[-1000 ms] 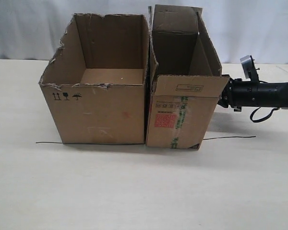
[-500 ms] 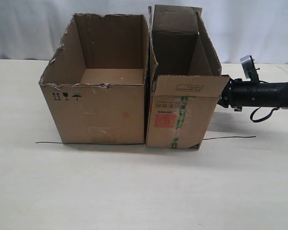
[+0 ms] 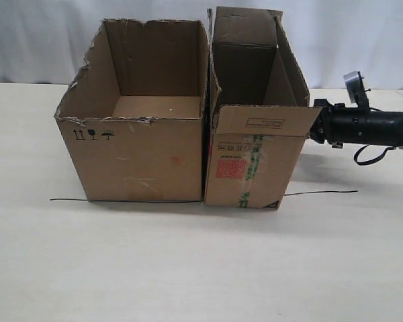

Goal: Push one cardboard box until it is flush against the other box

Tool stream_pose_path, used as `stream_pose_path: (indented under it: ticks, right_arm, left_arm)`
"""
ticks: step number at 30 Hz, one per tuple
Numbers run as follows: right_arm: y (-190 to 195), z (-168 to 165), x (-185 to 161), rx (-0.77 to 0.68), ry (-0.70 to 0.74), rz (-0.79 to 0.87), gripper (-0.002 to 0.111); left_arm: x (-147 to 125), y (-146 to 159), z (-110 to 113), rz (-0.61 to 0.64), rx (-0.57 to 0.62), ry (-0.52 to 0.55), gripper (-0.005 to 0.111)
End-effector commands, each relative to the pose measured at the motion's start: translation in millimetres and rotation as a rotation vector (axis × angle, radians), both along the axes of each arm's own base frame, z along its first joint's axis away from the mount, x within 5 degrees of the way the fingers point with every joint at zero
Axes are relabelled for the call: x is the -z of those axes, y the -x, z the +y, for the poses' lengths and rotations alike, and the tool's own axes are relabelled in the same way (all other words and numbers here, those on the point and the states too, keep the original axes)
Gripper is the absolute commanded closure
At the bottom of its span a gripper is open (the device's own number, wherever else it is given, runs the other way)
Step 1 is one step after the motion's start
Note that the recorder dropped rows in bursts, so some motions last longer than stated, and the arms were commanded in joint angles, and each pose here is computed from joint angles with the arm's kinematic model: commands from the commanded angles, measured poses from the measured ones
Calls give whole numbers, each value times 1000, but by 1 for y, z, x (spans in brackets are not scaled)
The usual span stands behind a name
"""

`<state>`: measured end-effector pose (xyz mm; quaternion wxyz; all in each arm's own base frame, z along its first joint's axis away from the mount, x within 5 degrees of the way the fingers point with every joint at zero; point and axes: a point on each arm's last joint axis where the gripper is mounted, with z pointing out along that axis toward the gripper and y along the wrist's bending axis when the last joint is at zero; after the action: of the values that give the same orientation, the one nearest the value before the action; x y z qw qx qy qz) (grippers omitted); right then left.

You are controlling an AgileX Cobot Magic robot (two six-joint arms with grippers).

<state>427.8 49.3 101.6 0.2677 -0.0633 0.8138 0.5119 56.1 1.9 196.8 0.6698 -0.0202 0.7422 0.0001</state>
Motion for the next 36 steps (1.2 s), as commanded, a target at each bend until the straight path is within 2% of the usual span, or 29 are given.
stream_pose_path:
  ticks: [1, 7, 13, 16, 21, 26, 36]
  right_arm:
    - [10, -31, -37, 36, -40, -96, 103]
    - [53, -46, -78, 169, 8, -256, 103]
    - [113, -34, -107, 259, 352, -351, 103]
    - [147, -25, -133, 292, 438, -434, 103]
    - [209, -14, -167, 320, 438, -591, 103]
    - [254, -20, -179, 462, 477, -658, 103]
    - [301, -9, -178, 439, 367, -755, 103]
  left_arm:
    - [1, 0, -1, -3, 8, 6, 107]
    - [0, 0, -1, -5, 8, 6, 107]
    - [0, 0, -1, -10, 9, 6, 107]
    - [0, 0, -1, -10, 9, 6, 107]
    - [0, 0, -1, -10, 9, 6, 107]
    - [0, 0, -1, -10, 9, 6, 107]
    - [0, 0, -1, -10, 9, 6, 107]
